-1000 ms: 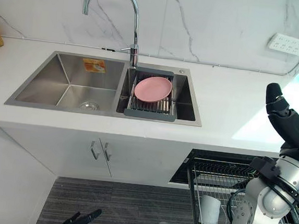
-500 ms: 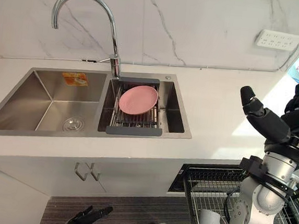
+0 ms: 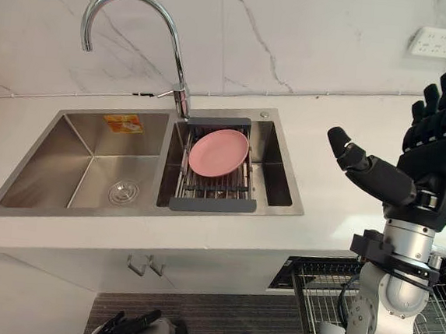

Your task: Walk over to the sink, pick up the cup, carry it to the dishwasher, place the cup inside the dishwasher, then close the dishwasher door

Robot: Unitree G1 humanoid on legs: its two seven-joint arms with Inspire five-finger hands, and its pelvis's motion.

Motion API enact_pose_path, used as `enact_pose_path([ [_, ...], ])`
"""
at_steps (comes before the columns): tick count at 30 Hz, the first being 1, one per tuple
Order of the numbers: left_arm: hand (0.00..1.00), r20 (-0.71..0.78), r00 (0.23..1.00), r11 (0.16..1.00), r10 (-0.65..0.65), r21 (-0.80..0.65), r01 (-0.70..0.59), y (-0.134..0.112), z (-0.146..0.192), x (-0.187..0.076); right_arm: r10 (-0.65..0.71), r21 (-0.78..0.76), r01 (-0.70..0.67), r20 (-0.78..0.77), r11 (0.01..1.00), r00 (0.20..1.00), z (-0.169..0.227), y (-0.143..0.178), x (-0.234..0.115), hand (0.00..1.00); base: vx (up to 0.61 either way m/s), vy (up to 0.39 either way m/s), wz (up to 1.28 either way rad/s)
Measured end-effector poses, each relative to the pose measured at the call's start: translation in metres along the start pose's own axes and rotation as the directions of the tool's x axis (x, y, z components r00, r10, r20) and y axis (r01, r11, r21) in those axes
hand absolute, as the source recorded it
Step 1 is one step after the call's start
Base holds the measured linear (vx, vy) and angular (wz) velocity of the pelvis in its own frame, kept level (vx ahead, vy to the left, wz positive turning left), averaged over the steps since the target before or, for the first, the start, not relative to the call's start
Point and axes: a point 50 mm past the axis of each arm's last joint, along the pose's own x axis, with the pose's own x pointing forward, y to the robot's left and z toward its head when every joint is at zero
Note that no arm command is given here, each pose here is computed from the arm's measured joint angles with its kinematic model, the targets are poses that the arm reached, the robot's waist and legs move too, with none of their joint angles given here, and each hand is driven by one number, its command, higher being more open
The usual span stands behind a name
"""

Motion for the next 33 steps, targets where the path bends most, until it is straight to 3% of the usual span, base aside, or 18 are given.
enact_pose_path([
  [2, 1.0, 0.017, 0.999, 0.999, 0.031, -0.016, -0.031, 0.001, 0.004, 0.001, 0.031, 0.008, -0.031, 0.004, 0.999, 1.0, 0.0, 0.004, 0.001, 1.0, 0.15, 0.085, 0.01],
  [3, 1.0, 0.061, 0.996, 0.991, 0.072, -0.115, -0.065, 0.003, 0.015, 0.001, 0.194, 0.041, -0.195, 0.018, 0.98, 0.981, 0.0, 0.022, 0.005, 1.0, 0.05, 0.022, 0.03],
  [9, 1.0, 0.061, 0.996, 0.991, 0.071, -0.114, -0.063, 0.003, 0.015, 0.001, 0.188, 0.053, -0.189, 0.011, 0.981, 0.982, -0.002, 0.023, 0.004, 1.0, 0.0, 0.0, 0.0],
  [16, 1.0, 0.0, 1.0, 0.996, 0.019, -0.086, -0.019, 0.004, 0.018, 0.004, 0.13, 0.178, -0.107, -0.123, 0.978, 0.984, -0.033, 0.022, -0.004, 1.0, -0.05, -0.001, 0.17],
  [20, 1.0, -0.08, 0.996, 0.997, 0.046, -0.051, -0.051, 0.019, 0.002, 0.002, 0.092, 0.196, -0.047, -0.229, 0.98, 0.969, -0.047, 0.02, -0.005, 1.0, -0.05, 0.004, 0.07],
  [22, 1.0, -0.106, 0.992, 0.997, 0.062, -0.049, -0.067, 0.024, -0.007, 0.0, 0.077, 0.132, -0.042, -0.268, 0.99, 0.96, -0.052, 0.018, -0.006, 1.0, -0.01, 0.001, 0.04],
  [25, 1.0, -0.099, 0.993, 0.996, 0.069, -0.057, -0.075, 0.027, -0.008, 0.0, 0.053, -0.094, -0.083, -0.288, 0.992, 0.956, -0.053, 0.017, -0.004, 1.0, 0.0, 0.0, 0.0],
  [27, 1.0, -0.09, 0.994, 0.996, 0.067, -0.052, -0.072, 0.027, -0.007, 0.0, 0.051, -0.245, -0.121, -0.276, 0.962, 0.96, -0.049, 0.014, 0.0, 1.0, 0.0, 0.0, 0.0],
  [30, 1.0, -0.091, 0.993, 0.996, 0.073, -0.041, -0.077, 0.027, -0.008, 0.0, 0.073, -0.344, -0.165, -0.264, 0.924, 0.962, -0.043, 0.013, 0.004, 1.0, 0.0, 0.0, 0.0],
  [33, 1.0, -0.092, 0.993, 0.996, 0.073, -0.043, -0.077, 0.027, -0.008, 0.0, 0.117, -0.527, -0.234, -0.247, 0.817, 0.962, -0.034, 0.014, 0.01, 1.0, 0.0, 0.0, 0.0],
])
